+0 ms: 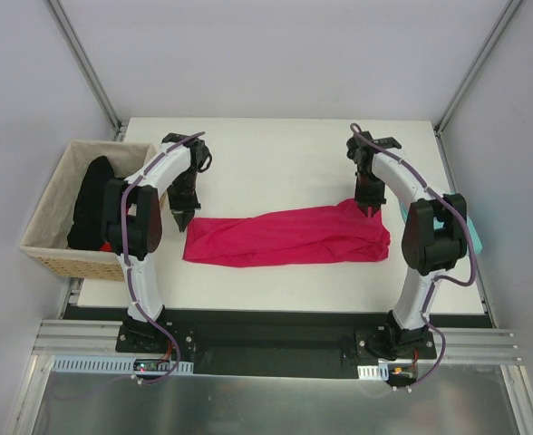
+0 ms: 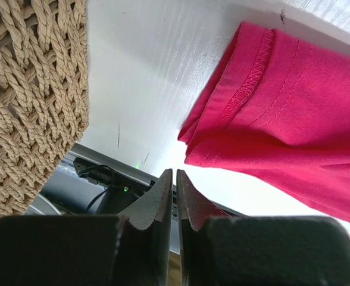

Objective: Fold and stack the t-shirts
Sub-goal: Fold the other side of the tshirt into a rectangle

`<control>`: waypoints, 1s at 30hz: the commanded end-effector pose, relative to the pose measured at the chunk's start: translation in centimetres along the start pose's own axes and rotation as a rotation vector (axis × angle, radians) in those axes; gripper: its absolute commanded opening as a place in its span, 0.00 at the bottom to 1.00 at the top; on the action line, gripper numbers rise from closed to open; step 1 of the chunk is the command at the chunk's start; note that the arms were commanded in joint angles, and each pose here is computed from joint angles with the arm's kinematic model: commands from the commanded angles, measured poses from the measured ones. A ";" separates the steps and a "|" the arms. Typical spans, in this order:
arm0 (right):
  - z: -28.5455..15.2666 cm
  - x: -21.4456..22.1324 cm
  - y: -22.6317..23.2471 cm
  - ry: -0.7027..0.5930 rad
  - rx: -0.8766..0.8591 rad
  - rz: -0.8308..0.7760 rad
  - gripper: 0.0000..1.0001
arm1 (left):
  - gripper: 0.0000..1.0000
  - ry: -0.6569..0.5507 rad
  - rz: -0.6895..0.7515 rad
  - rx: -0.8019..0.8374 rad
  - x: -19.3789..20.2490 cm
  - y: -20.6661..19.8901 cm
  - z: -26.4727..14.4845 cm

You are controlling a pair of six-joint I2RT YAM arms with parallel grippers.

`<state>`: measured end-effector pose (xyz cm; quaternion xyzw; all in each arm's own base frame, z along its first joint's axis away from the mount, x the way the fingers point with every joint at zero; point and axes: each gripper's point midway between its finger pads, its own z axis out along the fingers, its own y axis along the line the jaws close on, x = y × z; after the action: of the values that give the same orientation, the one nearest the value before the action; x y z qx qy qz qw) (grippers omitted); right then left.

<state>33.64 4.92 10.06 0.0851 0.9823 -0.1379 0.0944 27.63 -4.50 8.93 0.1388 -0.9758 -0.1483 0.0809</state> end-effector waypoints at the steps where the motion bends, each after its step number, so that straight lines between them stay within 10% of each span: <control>1: 1.5 1.6 1.2 0.072 -0.028 -0.028 0.17 | 0.06 0.025 0.018 -0.031 1.3 1.4 -1.4; 16: -2.9 -1.5 1.3 -0.084 -0.096 -0.024 0.21 | 0.07 -0.292 -0.067 0.173 -3.3 0.3 -9.3; 30: -0.8 2.4 2.9 -0.005 -0.153 -0.048 0.20 | 0.06 -0.196 -0.008 0.135 -3.5 -1.0 -5.6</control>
<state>32.77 7.93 9.39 0.0464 0.9906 -0.0805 0.1002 32.79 -6.10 14.61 0.1527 -0.9835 -0.0854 -0.0459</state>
